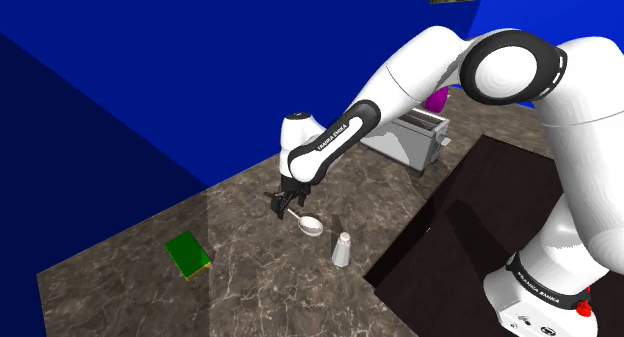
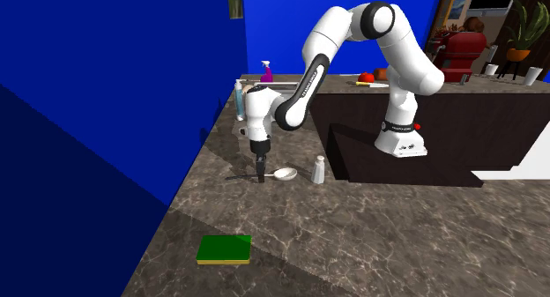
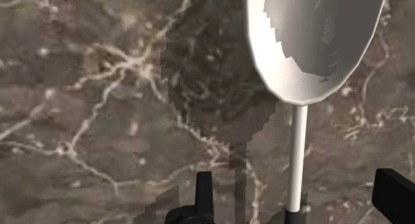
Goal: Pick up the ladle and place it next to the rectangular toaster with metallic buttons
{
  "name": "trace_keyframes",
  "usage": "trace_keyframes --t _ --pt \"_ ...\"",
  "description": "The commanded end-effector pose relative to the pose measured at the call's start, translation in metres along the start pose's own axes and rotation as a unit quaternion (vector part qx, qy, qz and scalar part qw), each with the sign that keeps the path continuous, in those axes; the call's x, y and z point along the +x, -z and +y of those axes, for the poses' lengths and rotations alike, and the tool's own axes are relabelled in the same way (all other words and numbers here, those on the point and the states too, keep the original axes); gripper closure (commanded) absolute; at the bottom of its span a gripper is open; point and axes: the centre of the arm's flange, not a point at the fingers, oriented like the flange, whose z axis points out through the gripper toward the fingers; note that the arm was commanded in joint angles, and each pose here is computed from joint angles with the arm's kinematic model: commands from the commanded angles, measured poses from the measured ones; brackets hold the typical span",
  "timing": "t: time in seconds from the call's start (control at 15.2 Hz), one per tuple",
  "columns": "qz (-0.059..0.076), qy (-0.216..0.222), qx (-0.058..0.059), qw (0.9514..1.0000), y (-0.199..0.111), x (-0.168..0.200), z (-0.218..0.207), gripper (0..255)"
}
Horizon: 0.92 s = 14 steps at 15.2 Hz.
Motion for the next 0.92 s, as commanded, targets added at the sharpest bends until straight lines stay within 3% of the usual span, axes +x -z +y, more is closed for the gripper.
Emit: trace_keyframes --t 0.0,0.26,0.33,0.86 --pt "0.0 0.0 0.0 1.0 -0.001 0.0 -0.0003 0" --pt "0.0 0.0 0.0 1.0 -0.001 0.0 -0.0003 0" --pt "0.0 0.0 0.0 1.0 -0.001 0.0 -0.0003 255" --pt "0.0 0.0 0.0 1.0 -0.001 0.0 -0.0003 255"
